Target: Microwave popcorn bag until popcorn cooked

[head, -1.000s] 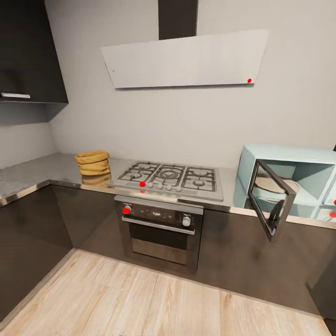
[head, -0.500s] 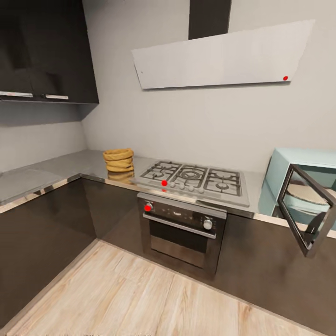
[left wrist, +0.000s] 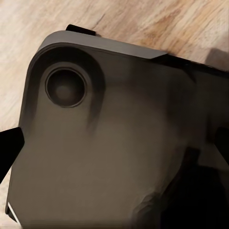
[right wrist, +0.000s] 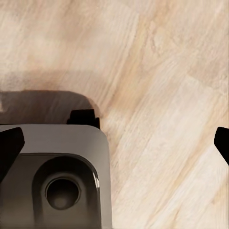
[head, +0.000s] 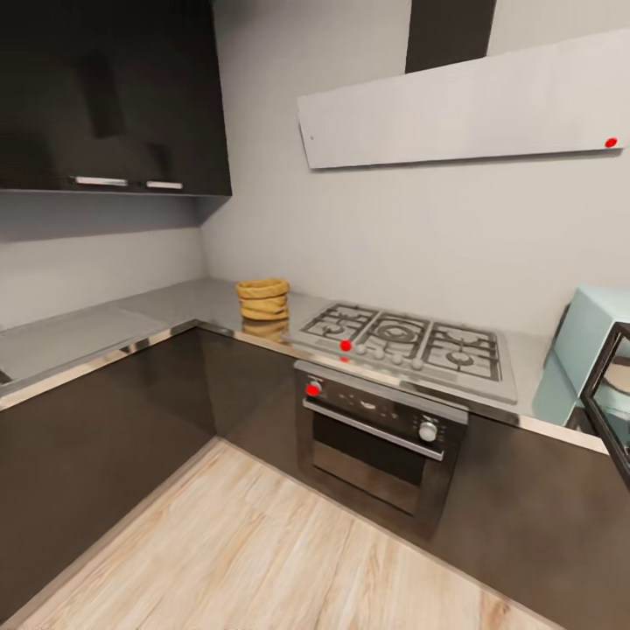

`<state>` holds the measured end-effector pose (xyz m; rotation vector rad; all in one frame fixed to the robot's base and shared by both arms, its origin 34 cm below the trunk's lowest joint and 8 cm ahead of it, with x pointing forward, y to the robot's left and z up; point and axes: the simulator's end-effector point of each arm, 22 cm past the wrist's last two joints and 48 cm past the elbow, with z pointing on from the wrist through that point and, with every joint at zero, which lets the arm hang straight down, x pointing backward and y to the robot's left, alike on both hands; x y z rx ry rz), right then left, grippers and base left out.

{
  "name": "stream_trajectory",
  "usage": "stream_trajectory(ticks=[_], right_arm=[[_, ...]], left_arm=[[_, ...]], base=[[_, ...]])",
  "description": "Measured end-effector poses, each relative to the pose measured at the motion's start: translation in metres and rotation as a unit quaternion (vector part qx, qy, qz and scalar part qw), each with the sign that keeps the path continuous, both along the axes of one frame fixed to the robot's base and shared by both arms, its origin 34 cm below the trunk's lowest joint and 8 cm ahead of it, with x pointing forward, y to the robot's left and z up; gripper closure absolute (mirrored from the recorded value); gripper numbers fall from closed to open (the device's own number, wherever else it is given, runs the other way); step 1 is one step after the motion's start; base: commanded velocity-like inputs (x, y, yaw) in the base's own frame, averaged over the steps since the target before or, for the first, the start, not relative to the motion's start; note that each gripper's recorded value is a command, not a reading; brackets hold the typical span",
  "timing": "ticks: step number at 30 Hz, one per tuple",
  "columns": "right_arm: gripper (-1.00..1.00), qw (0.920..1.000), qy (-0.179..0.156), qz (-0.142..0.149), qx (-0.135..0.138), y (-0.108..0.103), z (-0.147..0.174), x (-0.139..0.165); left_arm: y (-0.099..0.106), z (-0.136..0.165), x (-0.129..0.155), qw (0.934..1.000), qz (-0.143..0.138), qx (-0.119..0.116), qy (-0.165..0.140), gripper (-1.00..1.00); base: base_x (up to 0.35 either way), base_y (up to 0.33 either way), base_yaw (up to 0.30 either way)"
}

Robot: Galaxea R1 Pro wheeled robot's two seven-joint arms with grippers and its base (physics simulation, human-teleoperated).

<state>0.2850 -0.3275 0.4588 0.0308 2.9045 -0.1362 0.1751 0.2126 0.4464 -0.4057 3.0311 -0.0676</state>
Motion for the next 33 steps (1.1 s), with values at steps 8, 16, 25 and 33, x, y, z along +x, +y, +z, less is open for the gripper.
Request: stream_trajectory(ticks=[8, 16, 25, 33], right_arm=[[-1.0, 1.0, 0.001, 0.002, 0.0, 0.001, 0.013, 0.0], [-1.0, 1.0, 0.002, 0.001, 0.001, 0.001, 0.026, 0.0], [-1.0, 1.0, 0.004, 0.001, 0.002, 0.002, 0.039, -0.002], [-1.0, 1.0, 0.003, 0.001, 0.001, 0.0, 0.047, -0.001]], left_arm=[[0.001, 0.013, 0.0, 1.0, 0.0, 0.001, 0.0, -1.0], [0.001, 0.026, 0.0, 1.0, -0.001, 0.001, 0.0, -1.0], [0.001, 0.04, 0.0, 1.0, -0.001, 0.001, 0.0, -1.0], [0.001, 0.048, 0.0, 1.0, -0.001, 0.001, 0.0, -1.0]], base=[[0.0, 0.0, 0.013], [0.0, 0.0, 0.0], [0.0, 0.0, 0.009], [0.0, 0.0, 0.239]])
